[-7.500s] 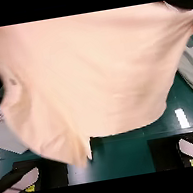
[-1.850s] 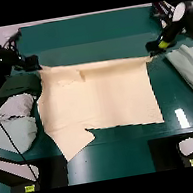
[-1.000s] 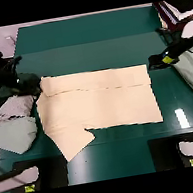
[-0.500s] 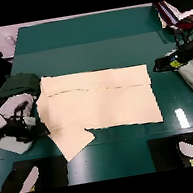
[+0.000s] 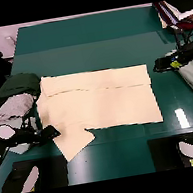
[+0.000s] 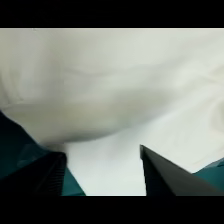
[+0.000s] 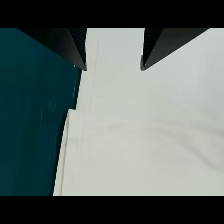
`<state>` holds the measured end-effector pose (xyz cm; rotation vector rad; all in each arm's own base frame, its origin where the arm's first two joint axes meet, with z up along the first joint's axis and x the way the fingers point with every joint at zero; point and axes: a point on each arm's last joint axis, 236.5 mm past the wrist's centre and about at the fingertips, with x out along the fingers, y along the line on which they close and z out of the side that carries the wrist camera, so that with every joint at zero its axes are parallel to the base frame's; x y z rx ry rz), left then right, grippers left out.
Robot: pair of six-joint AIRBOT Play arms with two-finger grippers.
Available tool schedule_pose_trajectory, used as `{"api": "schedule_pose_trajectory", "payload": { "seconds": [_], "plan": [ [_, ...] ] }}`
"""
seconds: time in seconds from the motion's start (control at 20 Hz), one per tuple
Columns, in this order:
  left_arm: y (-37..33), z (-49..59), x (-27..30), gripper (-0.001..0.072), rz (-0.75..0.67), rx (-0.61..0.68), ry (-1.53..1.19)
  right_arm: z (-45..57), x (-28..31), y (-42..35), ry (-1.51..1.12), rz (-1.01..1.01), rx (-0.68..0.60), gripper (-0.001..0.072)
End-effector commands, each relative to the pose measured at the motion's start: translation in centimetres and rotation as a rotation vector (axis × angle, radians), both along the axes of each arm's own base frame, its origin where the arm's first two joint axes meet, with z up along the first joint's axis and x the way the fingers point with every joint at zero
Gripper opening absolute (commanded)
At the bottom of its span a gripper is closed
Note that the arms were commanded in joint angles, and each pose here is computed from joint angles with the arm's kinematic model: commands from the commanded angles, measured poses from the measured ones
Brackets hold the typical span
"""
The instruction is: Fold the shirts.
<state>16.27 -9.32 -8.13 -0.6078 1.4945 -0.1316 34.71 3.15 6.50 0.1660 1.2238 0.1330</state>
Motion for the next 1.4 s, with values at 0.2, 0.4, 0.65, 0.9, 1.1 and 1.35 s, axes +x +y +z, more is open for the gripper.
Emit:
{"api": "schedule_pose_trajectory", "payload": {
  "seconds": [0.2,0.4,0.65,0.9,1.1,1.35],
  "plan": [
    [-3.7,3.2,0.9,0.0020,-0.033,-0.184,-0.053,-2.0,-4.7,-3.5,0.193,-0.019,-0.006,0.0408],
    [-3.7,6.5,2.7,0.0019,-0.093,-0.177,-0.136,-9.1,-14.6,-6.7,0.493,-0.224,0.114,0.0597],
    [-3.2,6.5,3.0,0.0020,-0.101,-0.149,-0.149,-15.4,-19.7,-1.1,0.610,-0.347,0.387,0.0506],
    [-3.2,6.5,2.9,0.0020,-0.104,-0.147,-0.146,-16.7,-18.6,1.8,0.560,-0.279,0.379,0.0358],
    [-1.9,6.3,1.0,0.0019,-0.183,-0.079,-0.080,-15.1,-17.8,1.6,0.553,-0.157,0.299,0.0016],
    [-1.1,9.7,-3.2,0.0018,-0.205,-0.018,-0.089,-10.5,-19.1,-4.4,0.550,-0.045,-0.019,0.0016]
  ]
}}
